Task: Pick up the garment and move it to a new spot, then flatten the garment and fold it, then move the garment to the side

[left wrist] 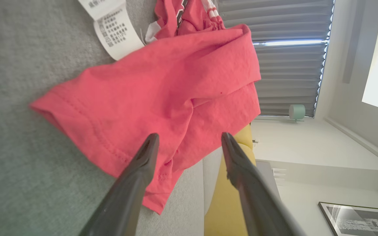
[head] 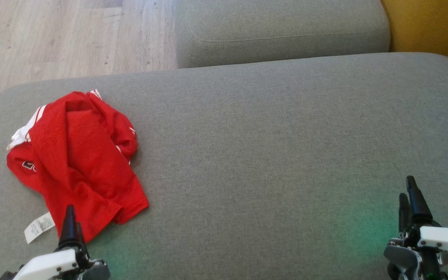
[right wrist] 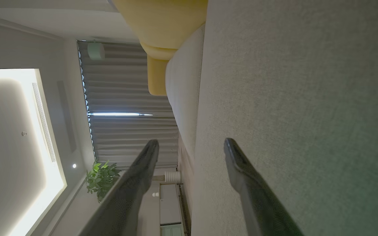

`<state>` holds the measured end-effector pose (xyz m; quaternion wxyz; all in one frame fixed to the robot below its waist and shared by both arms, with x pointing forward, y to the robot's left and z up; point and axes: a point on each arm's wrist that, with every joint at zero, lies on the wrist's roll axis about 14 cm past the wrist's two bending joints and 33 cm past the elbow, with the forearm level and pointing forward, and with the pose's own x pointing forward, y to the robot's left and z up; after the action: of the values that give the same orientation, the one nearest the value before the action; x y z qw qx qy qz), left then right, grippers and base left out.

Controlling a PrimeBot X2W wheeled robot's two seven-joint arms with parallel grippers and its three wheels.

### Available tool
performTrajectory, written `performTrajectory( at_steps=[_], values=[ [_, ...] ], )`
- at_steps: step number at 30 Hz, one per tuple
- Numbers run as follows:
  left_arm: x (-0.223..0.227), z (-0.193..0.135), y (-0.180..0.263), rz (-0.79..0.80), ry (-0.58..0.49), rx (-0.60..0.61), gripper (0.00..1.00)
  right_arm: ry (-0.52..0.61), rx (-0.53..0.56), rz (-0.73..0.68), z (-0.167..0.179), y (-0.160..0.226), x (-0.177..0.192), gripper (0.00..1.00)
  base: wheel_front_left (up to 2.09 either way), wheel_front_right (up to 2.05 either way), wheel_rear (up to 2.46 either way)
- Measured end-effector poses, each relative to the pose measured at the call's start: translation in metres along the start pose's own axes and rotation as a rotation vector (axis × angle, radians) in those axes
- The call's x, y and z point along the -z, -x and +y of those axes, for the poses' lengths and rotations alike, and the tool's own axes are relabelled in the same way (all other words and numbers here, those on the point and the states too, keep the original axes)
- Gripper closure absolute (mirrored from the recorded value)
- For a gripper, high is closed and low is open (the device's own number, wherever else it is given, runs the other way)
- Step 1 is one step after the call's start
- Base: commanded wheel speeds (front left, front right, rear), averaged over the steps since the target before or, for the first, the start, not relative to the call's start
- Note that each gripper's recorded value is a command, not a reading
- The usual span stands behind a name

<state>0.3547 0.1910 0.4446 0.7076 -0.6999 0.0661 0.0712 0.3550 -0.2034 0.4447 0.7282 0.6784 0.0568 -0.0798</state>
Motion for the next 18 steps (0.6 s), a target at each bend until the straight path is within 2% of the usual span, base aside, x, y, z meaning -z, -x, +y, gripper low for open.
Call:
performTrajectory(
  at_steps=[9,14,18],
  values=[
    [-0.006,-0.005,0.000,-0.033,-0.035,0.015,0.00,0.107,-0.011,-0.004,0.005,-0.001,0.001,0.00,0.00,0.00,0.00],
    [-0.015,-0.011,-0.001,-0.064,-0.082,0.032,0.00,0.203,-0.031,-0.007,0.012,-0.002,0.001,0.00,0.00,0.00,0.00],
    [-0.015,-0.018,-0.001,-0.068,-0.160,0.047,0.00,0.277,-0.053,-0.011,0.019,-0.002,0.001,0.00,0.00,0.00,0.00]
  ],
)
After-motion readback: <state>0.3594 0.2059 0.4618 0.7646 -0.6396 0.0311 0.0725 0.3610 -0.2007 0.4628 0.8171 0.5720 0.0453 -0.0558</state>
